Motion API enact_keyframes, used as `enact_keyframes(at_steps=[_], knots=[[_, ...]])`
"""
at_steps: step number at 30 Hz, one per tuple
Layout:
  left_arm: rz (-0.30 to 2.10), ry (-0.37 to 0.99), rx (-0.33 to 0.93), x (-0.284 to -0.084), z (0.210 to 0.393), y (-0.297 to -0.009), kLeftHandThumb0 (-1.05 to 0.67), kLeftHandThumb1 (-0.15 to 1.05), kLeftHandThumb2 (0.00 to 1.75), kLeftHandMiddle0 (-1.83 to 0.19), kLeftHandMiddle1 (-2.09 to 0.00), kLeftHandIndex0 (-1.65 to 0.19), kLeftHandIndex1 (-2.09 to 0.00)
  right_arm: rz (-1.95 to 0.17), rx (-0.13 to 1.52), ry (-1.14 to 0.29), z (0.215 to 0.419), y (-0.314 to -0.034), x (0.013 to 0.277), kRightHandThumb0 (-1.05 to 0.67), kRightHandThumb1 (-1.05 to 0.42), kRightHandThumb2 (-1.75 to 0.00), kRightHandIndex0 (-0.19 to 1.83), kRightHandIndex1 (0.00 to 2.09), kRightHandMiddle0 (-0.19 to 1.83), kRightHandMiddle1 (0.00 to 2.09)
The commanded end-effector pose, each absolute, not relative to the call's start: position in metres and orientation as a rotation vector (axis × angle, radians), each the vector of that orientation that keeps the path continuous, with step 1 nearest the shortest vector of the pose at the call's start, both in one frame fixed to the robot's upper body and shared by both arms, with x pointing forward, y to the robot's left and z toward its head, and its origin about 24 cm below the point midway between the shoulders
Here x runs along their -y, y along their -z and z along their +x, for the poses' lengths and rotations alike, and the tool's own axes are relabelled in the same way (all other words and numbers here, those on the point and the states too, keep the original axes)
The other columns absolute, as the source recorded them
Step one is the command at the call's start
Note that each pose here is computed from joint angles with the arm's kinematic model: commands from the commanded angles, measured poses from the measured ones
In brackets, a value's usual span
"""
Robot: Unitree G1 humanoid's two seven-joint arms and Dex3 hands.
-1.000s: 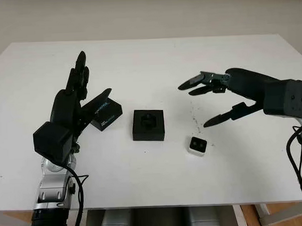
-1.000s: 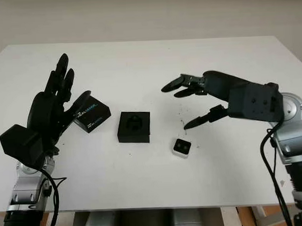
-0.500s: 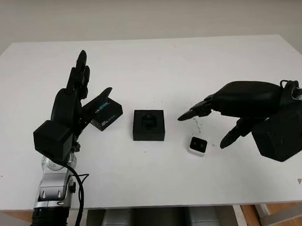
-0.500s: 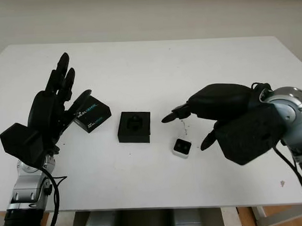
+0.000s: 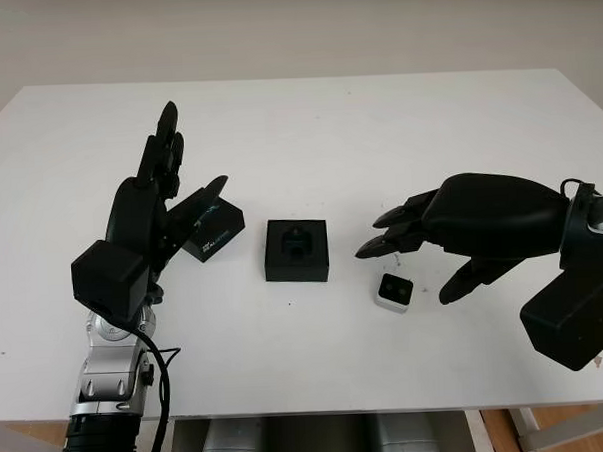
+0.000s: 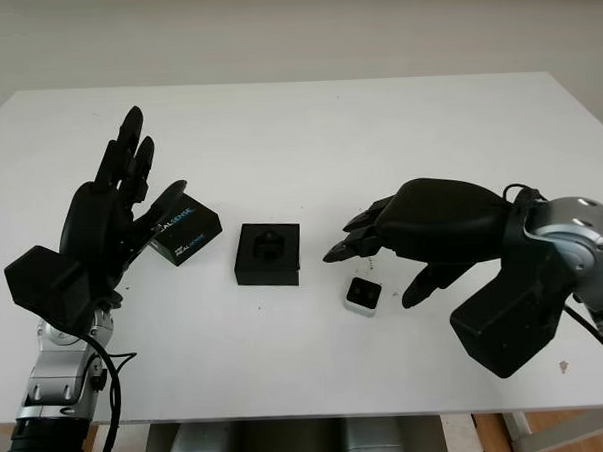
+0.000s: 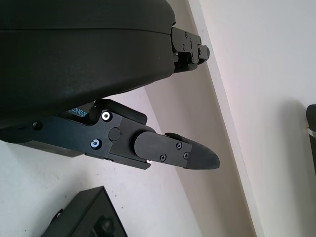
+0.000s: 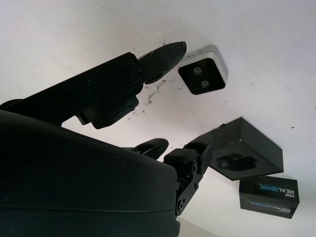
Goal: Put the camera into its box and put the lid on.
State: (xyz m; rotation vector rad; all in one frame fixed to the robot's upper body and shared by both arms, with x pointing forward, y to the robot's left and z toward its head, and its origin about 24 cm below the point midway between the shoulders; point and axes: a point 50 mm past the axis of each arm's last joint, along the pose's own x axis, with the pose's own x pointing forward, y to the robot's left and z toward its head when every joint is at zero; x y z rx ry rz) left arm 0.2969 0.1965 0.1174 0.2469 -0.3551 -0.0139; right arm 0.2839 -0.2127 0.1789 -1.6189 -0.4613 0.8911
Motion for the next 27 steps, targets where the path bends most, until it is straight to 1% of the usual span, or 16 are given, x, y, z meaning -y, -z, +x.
enact_keyframes(at_steps=[1,12,17,22,27], knots=[[0.254,0.015,0.375,-0.194,0.298,-0.122,-0.57,1.05,0.13,-0.02,-0.06,-0.02,-0.06,-1.601,0.468,-0.900,0.285,-0.173,0.211,-0.43,-0.80,-0.06,0.46,0.14,0.51,0.19],[0.248,0.014,0.371,-0.195,0.297,-0.123,-0.58,1.05,0.12,-0.02,-0.05,-0.01,-0.05,-1.612,0.477,-0.897,0.293,-0.159,0.210,-0.44,-0.80,-0.05,0.50,0.15,0.51,0.25],[0.259,0.012,0.375,-0.195,0.296,-0.123,-0.57,1.05,0.13,-0.02,-0.05,-0.01,-0.05,-1.589,0.470,-0.910,0.296,-0.154,0.210,-0.44,-0.82,-0.06,0.49,0.15,0.49,0.28],[0.257,0.010,0.369,-0.194,0.296,-0.123,-0.58,1.05,0.13,-0.02,-0.06,-0.01,-0.05,-1.573,0.482,-0.909,0.298,-0.151,0.209,-0.44,-0.80,-0.05,0.53,0.17,0.50,0.35],[0.254,0.013,0.371,-0.193,0.295,-0.124,-0.58,1.05,0.13,-0.02,-0.05,-0.01,-0.05,-1.570,0.486,-0.905,0.300,-0.150,0.210,-0.45,-0.80,-0.05,0.53,0.18,0.37,0.64]])
